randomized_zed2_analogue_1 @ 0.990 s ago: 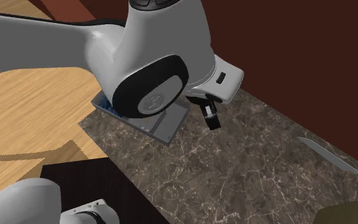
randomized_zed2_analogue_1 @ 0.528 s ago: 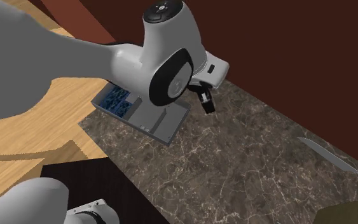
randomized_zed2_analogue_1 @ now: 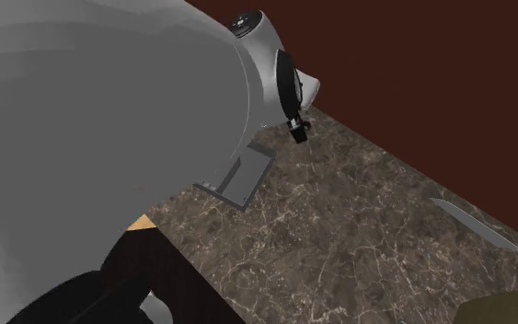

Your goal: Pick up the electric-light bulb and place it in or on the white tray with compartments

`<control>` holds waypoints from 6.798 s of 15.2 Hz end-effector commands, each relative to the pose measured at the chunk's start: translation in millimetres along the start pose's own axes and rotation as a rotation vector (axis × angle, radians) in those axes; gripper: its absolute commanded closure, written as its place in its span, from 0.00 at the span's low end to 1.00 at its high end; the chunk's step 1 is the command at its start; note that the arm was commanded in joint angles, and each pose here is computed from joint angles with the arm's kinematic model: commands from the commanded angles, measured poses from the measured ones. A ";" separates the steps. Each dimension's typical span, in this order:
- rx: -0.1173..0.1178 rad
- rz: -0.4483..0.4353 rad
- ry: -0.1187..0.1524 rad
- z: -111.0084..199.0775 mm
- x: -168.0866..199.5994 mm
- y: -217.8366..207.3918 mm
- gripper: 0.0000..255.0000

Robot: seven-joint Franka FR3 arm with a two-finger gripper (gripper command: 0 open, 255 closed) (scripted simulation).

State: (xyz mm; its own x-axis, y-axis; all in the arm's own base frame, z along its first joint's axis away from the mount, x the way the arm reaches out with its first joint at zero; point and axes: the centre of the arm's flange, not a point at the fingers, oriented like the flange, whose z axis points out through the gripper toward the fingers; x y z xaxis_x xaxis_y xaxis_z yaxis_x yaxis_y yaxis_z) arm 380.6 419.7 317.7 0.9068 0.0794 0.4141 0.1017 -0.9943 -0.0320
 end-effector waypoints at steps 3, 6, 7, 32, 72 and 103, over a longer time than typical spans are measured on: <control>0.000 -0.006 0.029 35.9 2.9 -37.4 0.00; 0.000 -0.006 0.029 47.1 3.3 -38.1 0.00; 0.000 -0.006 0.029 52.3 3.4 -38.1 0.00; 0.000 -0.006 0.029 62.1 10.7 -38.6 1.00; 0.000 -0.006 0.029 -133.4 -189.5 -24.0 1.00; 0.000 -0.006 0.029 -127.5 -264.5 -18.4 0.00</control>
State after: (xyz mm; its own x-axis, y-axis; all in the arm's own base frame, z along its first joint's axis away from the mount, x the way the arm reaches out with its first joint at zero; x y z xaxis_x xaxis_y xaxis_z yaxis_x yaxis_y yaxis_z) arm 91.4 409.5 316.7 0.8928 0.0830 0.4428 0.1067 -0.9939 -0.0289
